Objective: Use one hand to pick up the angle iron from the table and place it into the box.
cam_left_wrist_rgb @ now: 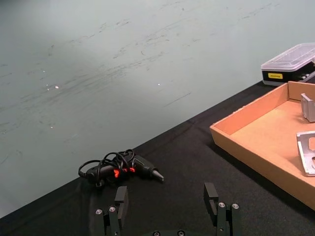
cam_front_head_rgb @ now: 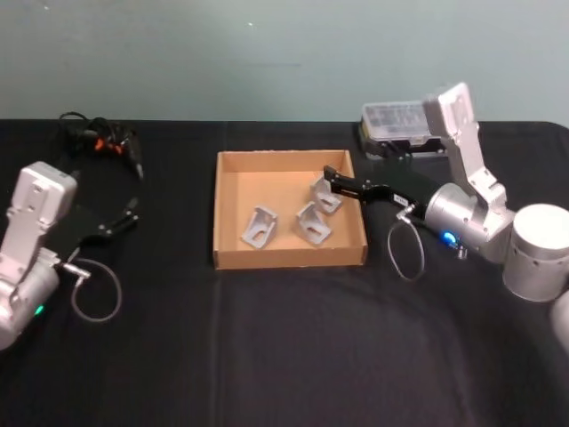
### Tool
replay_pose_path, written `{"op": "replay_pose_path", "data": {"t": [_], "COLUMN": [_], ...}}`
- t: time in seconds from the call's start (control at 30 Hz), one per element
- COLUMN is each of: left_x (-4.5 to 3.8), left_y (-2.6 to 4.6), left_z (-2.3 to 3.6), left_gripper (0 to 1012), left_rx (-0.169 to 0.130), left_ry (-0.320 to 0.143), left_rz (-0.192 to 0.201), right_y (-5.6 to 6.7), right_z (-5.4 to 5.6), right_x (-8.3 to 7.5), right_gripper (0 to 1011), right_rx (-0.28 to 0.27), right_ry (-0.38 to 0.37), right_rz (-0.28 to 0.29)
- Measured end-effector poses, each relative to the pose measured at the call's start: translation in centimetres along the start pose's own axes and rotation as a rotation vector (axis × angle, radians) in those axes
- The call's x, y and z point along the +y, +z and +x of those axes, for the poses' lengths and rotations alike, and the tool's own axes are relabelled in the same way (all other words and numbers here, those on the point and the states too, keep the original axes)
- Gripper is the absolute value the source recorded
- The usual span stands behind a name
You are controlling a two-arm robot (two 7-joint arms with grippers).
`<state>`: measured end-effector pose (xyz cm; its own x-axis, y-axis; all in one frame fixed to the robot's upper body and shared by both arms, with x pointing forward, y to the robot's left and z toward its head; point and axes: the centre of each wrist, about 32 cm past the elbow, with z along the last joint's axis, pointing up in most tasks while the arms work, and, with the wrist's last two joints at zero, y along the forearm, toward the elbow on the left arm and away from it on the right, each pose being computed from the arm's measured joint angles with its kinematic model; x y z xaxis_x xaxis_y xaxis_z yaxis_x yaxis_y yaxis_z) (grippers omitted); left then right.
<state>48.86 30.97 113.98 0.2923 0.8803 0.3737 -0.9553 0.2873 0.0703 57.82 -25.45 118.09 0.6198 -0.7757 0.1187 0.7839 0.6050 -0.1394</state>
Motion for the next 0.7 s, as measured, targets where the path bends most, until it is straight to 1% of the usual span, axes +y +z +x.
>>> {"op": "replay_pose_path", "data": {"t": [0.1, 0.17, 0.2, 0.23, 0.3, 0.4, 0.53, 0.7], "left_x": [0.00, 0.00, 0.00, 0.00, 0.00, 0.00, 0.00, 0.00], "left_y": [0.00, 0.00, 0.00, 0.00, 0.00, 0.00, 0.00, 0.00], "left_z": [0.00, 0.00, 0.00, 0.00, 0.00, 0.00, 0.00, 0.00], "left_gripper": [1011, 1011, 1011, 1011, 1011, 1011, 1011, 1012], "left_rx": [0.000, 0.000, 0.000, 0.000, 0.000, 0.000, 0.000, 0.000], "left_ry": [0.000, 0.000, 0.000, 0.000, 0.000, 0.000, 0.000, 0.000], "left_rz": [0.000, 0.000, 0.000, 0.000, 0.000, 0.000, 0.000, 0.000], "right_y": [-0.3, -0.9, -0.9, -1.3, -1.7, -2.7, -3.8, -3.7], "right_z": [0.0, -0.1, -0.1, -0.2, -0.2, -0.4, -0.5, -0.5], "right_x": [-1.1, -2.6, -2.6, -3.3, -4.1, -5.4, -6.3, -6.1], "right_gripper": [1000, 1000, 1000, 1000, 1000, 1000, 1000, 1000], "right_rx": [-0.003, 0.002, 0.002, 0.005, 0.006, 0.016, 0.030, 0.028], "right_ry": [-0.028, -0.066, -0.066, -0.084, -0.103, -0.139, -0.162, -0.159], "right_rz": [0.007, 0.011, 0.011, 0.011, 0.011, 0.009, 0.008, 0.010]}}
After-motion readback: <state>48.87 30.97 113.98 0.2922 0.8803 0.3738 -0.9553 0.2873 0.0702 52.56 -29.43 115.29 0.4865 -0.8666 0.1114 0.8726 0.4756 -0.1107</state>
